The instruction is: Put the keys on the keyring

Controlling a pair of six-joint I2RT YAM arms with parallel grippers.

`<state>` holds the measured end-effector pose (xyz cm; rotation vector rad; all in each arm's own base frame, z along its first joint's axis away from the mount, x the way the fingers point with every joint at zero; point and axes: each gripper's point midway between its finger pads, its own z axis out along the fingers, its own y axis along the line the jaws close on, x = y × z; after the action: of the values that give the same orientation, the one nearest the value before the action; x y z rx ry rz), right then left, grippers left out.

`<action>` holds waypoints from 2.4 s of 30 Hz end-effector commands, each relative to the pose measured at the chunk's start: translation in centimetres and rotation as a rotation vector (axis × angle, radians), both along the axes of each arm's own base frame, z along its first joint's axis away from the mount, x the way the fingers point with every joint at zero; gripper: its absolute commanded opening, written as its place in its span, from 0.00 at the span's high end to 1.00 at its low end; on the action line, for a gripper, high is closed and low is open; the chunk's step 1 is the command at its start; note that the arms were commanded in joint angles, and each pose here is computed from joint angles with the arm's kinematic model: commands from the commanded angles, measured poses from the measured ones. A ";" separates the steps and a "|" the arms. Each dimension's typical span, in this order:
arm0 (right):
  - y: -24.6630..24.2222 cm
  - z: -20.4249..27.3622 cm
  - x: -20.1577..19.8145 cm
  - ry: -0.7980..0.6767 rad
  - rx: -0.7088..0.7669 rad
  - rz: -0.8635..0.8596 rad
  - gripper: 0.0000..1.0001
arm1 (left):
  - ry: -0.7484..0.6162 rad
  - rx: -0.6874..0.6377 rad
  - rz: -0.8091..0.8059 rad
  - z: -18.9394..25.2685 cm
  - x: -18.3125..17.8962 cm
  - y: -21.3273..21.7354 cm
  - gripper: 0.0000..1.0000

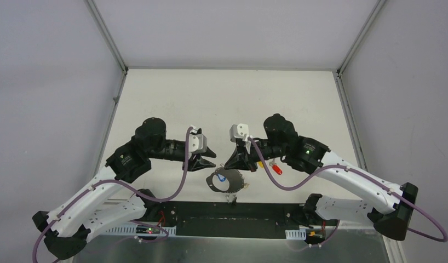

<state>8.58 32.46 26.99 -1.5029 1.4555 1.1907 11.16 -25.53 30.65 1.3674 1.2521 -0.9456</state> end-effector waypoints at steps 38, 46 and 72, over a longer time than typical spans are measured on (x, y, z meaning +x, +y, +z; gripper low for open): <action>0.9 2.6 -0.4 -0.021 0.077 0.057 1.00 | 0.029 -0.023 -0.142 1.6 -1.3 -2.8 0.80; 0.8 2.6 -0.4 -0.023 0.077 0.050 1.00 | 0.038 -0.014 -0.137 1.3 -1.0 -3.0 1.00; -1.1 6.3 2.4 -0.129 0.325 -0.225 0.40 | -0.079 -0.407 0.020 6.8 -0.5 -1.3 1.00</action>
<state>10.71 31.10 30.55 -1.2271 1.3254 1.0869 11.94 -26.71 33.83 1.0939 1.1640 -1.0226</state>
